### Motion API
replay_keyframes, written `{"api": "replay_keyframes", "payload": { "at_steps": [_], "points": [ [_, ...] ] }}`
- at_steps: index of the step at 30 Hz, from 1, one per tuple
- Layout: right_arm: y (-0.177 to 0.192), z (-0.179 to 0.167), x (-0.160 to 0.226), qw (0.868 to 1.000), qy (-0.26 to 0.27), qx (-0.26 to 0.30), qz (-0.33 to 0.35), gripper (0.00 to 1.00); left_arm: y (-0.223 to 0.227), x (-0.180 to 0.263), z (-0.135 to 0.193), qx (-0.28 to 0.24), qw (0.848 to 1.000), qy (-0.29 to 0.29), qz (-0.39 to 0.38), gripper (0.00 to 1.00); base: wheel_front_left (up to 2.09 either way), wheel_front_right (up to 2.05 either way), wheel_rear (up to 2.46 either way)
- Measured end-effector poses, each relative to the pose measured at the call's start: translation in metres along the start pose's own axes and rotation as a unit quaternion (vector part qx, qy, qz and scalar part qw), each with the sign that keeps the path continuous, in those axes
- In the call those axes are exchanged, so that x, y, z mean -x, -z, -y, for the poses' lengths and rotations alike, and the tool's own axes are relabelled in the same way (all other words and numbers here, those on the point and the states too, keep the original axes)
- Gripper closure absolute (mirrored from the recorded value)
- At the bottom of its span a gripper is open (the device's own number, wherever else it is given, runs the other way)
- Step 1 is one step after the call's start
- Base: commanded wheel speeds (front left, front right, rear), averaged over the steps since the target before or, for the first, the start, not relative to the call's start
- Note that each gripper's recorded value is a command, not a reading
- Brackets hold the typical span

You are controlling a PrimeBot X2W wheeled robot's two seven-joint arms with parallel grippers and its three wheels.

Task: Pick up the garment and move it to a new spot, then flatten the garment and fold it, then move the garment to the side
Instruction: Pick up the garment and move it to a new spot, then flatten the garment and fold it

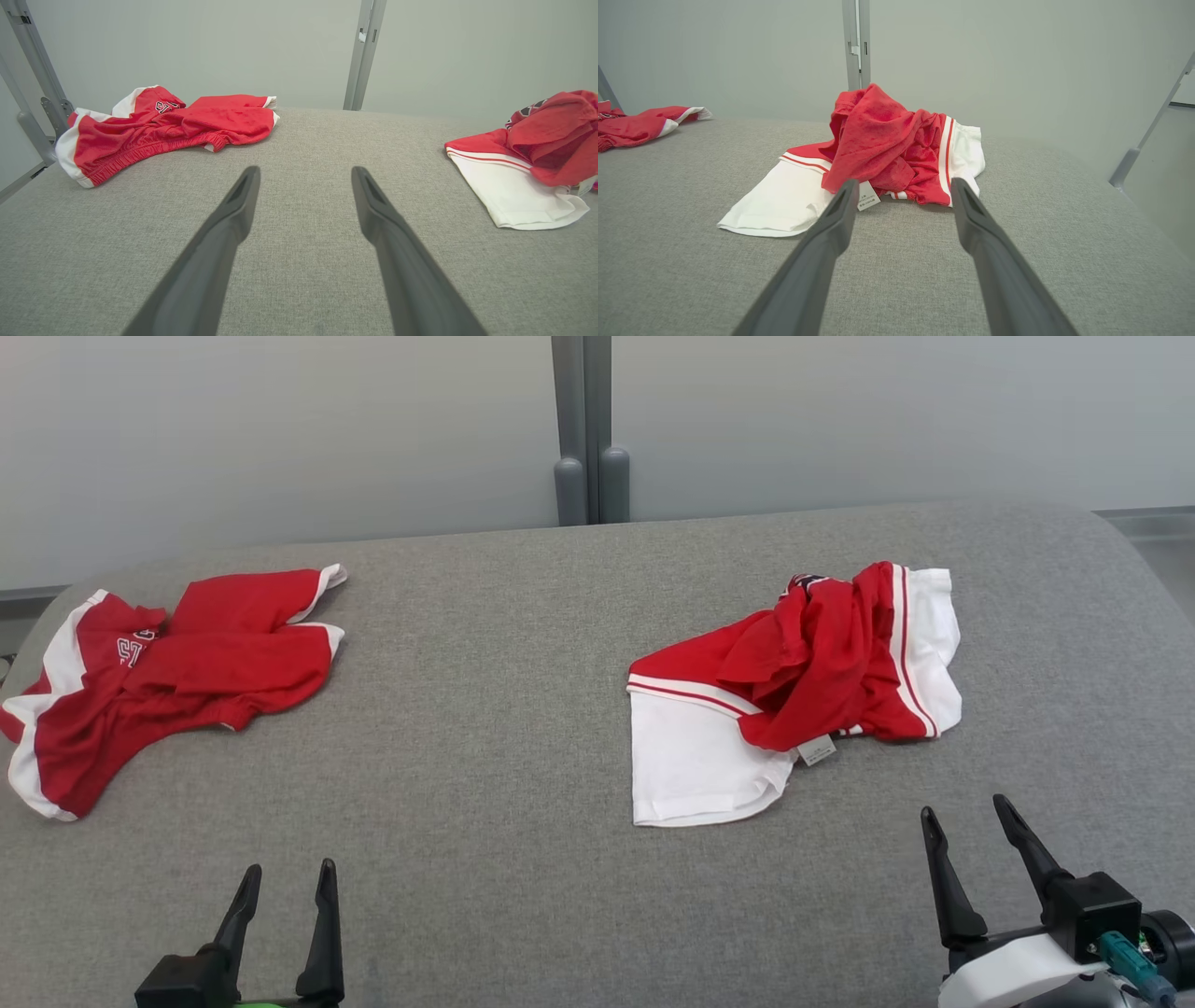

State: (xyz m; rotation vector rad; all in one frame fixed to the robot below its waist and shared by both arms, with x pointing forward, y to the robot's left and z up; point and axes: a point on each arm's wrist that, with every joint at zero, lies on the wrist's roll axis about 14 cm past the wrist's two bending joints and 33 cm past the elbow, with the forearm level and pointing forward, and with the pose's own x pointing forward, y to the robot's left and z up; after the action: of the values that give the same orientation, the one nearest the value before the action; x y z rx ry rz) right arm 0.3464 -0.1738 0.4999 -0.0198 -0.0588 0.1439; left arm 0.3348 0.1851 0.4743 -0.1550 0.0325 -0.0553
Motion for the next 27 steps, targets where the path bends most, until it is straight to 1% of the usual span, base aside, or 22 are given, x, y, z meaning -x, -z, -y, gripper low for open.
{"api": "replay_keyframes", "payload": {
  "at_steps": [10, 27],
  "points": [
    [0.005, 0.007, 0.004, 1.000, 0.012, -0.002, -0.007, 0.00, 0.005, 0.003, 0.004, 0.001, 1.000, 0.007, -0.003, 0.00, 0.00, 0.00, 0.00],
    [0.007, 0.005, 0.004, 1.000, 0.012, -0.008, -0.011, 0.00, 0.011, 0.002, 0.005, 0.005, 1.000, 0.006, -0.008, 0.00, 0.00, 0.00, 0.00]
  ]
}}
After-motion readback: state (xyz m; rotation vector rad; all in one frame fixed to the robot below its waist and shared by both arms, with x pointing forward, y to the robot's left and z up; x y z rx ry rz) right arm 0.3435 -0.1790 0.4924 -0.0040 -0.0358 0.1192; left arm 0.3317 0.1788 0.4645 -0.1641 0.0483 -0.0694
